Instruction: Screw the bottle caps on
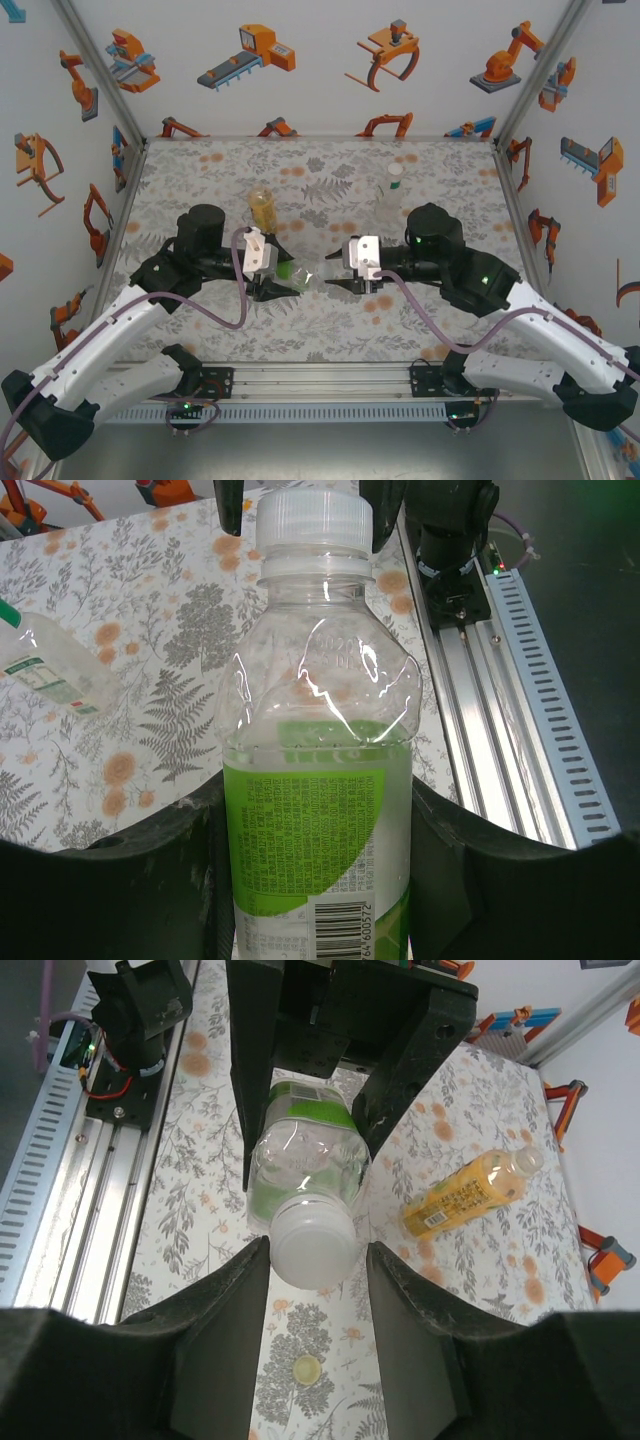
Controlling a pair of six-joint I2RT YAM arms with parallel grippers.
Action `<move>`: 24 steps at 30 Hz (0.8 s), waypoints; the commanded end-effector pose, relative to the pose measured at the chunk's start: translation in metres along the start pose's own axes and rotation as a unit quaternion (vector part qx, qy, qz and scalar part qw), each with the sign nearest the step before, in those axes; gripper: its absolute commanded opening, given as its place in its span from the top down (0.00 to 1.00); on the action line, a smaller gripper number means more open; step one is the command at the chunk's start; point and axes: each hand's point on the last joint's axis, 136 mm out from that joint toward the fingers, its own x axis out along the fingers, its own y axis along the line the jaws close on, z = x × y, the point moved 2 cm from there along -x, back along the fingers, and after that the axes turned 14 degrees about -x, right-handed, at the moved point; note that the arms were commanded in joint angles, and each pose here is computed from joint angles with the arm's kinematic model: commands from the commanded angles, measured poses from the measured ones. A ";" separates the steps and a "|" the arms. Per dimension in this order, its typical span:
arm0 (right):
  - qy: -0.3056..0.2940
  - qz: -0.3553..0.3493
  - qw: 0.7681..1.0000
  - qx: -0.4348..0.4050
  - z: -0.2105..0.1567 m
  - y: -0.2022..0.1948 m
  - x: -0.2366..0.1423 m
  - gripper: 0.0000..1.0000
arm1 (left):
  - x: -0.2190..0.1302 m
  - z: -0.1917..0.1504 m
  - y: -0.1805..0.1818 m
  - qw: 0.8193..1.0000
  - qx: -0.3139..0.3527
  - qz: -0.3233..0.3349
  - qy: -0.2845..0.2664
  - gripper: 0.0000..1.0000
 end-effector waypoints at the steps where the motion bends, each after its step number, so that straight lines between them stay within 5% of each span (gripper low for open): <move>1: -0.016 -0.004 1.000 0.000 0.005 -0.003 0.001 0.58 | -0.001 0.008 -0.006 1.000 0.007 -0.018 -0.010 1.00; 10: -0.016 0.002 1.000 0.019 0.003 0.000 0.002 0.76 | -0.001 0.008 -0.006 1.000 0.008 -0.018 -0.010 1.00; 18: -0.013 -0.038 0.990 0.132 -0.005 -0.005 -0.001 0.89 | -0.002 0.007 -0.005 1.000 0.011 -0.011 -0.009 1.00; 24: -0.009 -0.128 0.950 0.283 -0.027 -0.018 -0.005 1.00 | -0.001 0.007 -0.004 1.000 0.010 -0.007 -0.007 1.00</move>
